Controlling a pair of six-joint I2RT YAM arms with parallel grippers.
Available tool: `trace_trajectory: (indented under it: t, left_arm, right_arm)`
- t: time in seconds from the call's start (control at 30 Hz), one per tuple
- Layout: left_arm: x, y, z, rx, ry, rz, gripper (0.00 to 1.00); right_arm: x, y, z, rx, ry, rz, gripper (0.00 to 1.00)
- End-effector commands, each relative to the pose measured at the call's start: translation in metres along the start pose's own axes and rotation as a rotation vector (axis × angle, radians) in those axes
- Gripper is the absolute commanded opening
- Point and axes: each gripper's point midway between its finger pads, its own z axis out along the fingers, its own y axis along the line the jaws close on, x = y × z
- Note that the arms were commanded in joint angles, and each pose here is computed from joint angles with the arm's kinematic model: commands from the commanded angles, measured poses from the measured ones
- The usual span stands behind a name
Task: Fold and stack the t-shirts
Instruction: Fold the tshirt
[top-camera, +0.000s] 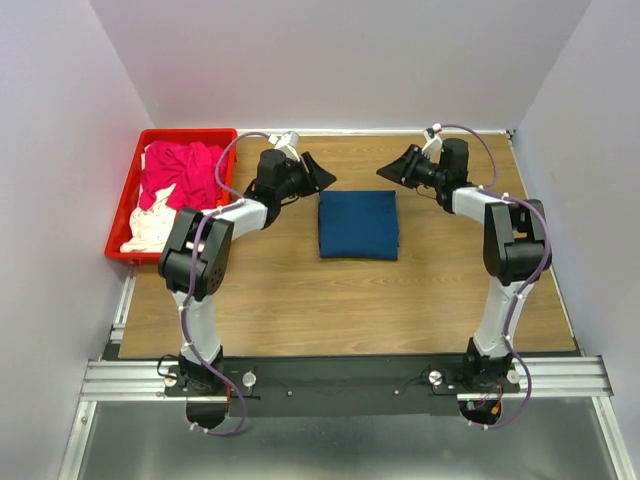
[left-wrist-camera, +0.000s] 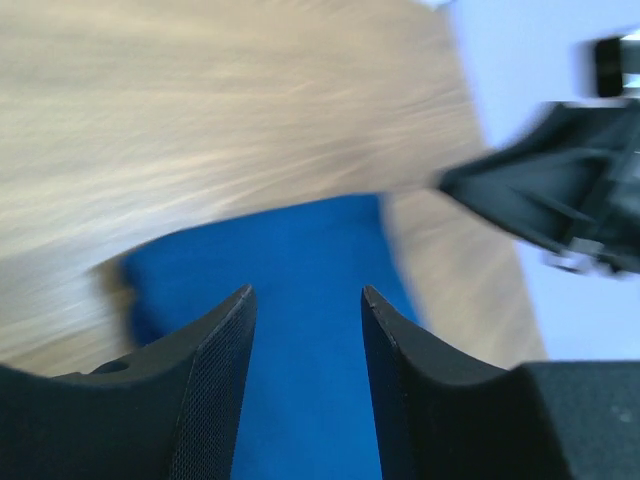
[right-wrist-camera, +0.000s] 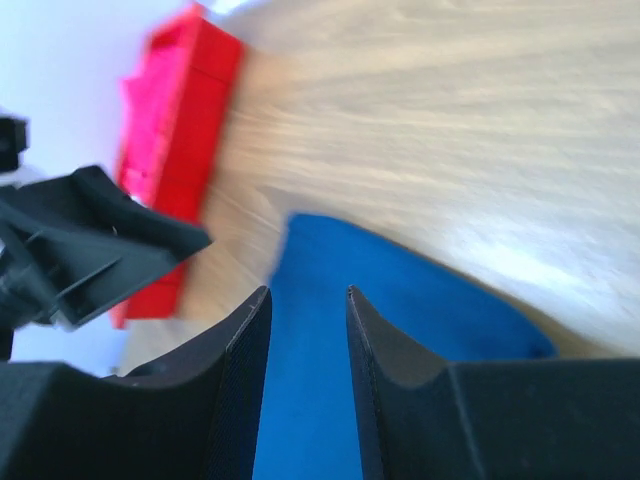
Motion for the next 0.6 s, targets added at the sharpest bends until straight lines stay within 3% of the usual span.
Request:
trace_trajectory:
  t: [0.0,0.13,0.27,0.43,0.57]
  left_arm:
    - [-0.016,-0.071,-0.015,0.175,-0.113,0.056,0.54]
    - [0.029,-0.042,0.001,0.190,-0.048,-0.052,0.51]
    - [0.050,-0.011,0.010,0.182,-0.020,-0.165,0.48]
    - [0.063,0.015,0.010,0.147,-0.003,-0.212,0.47]
    - [0.047,0.003,-0.002,0.166,-0.034,-0.189,0.47]
  right_arm:
    - [0.002,0.014,0.006,-0.133,-0.015,0.092,0.43]
    - [0.020,-0.019,0.020,-0.096,-0.004,0.167,0.43]
    - [0.038,-0.047,0.030,-0.067,0.011,0.226,0.43]
    - [0.053,-0.082,0.033,-0.025,0.024,0.283,0.43]
    - [0.040,-0.066,0.023,-0.082,0.031,0.269,0.42]
